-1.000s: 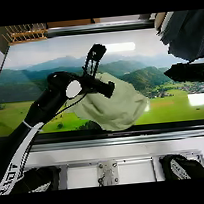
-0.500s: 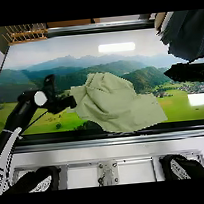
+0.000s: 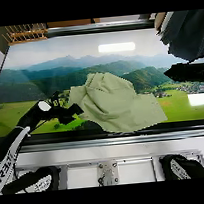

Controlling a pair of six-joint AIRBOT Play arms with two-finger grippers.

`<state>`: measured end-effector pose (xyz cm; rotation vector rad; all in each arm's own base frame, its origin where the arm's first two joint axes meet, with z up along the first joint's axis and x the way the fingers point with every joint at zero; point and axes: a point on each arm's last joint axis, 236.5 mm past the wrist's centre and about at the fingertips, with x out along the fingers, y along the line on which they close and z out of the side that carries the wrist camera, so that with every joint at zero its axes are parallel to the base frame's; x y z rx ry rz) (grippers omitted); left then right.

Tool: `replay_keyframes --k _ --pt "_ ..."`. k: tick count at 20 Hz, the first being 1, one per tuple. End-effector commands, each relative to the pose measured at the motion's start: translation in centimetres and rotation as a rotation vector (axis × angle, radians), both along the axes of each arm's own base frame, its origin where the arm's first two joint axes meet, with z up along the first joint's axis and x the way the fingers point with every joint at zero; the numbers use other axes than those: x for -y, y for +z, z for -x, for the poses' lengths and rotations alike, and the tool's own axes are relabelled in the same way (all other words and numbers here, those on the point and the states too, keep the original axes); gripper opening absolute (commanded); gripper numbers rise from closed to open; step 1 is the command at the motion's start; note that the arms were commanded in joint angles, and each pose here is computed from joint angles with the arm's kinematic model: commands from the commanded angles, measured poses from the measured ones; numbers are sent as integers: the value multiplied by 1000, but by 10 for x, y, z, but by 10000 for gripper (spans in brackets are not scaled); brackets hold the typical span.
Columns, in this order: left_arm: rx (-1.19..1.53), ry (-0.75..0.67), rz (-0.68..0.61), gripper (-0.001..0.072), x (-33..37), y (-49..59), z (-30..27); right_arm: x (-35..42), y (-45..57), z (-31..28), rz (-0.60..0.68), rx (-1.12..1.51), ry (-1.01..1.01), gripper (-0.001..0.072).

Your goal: Fold the clothes and pants, and hang the long-sleeved shirts on hangers.

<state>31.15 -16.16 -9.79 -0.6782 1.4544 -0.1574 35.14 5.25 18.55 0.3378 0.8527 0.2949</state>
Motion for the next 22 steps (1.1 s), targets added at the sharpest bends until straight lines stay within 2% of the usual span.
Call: replay_keyframes --k 1,2,3,4,6,9,10,11,12,16,18,22 --pt "26 -29 17 676 24 -6 -23 0 0 0 -1 -2 1 16" --pt "31 -31 17 547 27 -7 -29 -1 0 0 -4 1 1 16" --pt "32 -35 18 190 28 -6 -35 -1 0 -1 -3 3 0 16" --pt "36 -45 21 7 29 -3 -39 3 -2 1 14 -7 -3 12" --pt "59 -67 30 9 30 10 -43 23 -24 18 73 -113 -80 11" --pt "115 -111 29 8 32 25 -34 57 -89 66 118 -327 -307 22" --pt "120 -114 25 8 33 24 -27 55 -114 81 90 -393 -351 137" --pt "122 -113 21 8 33 22 -21 46 -143 99 35 -475 -386 493" --pt "127 -109 15 9 32 19 -17 33 -168 113 -25 -544 -401 720" --pt "105 -105 9 9 28 12 -5 -21 -245 141 -278 -685 -453 717" --pt "99 -108 12 9 28 12 -3 -36 -268 150 -309 -707 -480 716" --pt "99 -107 13 9 29 12 -3 -60 -283 146 -277 -673 -433 716"
